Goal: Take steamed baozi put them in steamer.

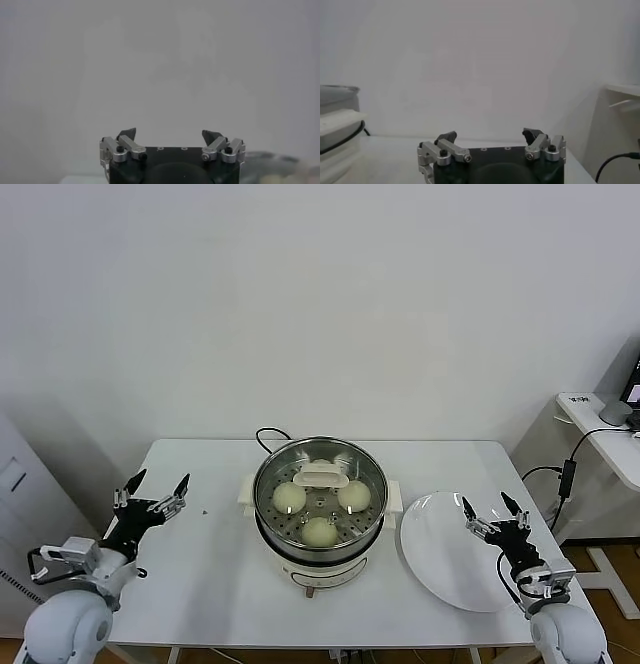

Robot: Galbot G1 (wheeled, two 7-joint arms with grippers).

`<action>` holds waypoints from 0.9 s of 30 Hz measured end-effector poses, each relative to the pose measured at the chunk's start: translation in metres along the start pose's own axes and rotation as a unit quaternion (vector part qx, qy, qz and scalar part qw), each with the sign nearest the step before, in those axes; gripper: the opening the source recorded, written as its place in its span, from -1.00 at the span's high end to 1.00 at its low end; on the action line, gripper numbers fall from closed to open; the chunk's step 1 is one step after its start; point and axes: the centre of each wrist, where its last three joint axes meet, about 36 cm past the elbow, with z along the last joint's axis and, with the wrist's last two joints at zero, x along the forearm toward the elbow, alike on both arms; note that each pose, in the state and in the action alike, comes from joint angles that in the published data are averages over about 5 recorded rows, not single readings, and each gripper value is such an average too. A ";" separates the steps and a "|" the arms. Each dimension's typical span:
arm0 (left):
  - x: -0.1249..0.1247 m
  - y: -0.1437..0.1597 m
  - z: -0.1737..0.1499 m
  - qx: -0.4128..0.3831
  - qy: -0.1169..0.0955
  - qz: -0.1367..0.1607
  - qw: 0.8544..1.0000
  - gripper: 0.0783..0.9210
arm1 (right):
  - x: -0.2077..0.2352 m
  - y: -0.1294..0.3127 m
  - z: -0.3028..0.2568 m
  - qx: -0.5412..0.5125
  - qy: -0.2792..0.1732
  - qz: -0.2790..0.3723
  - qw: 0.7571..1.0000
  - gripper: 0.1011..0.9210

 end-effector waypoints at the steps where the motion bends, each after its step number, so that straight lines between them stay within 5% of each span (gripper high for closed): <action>1: 0.000 0.000 0.003 -0.003 0.001 -0.002 1.000 -0.77 | 0.001 0.000 0.000 -0.001 0.001 0.001 1.000 -0.76; 27: -0.005 0.003 0.049 -0.018 0.044 -0.018 0.999 -0.77 | 0.006 0.005 0.003 -0.010 0.017 0.014 1.000 -0.76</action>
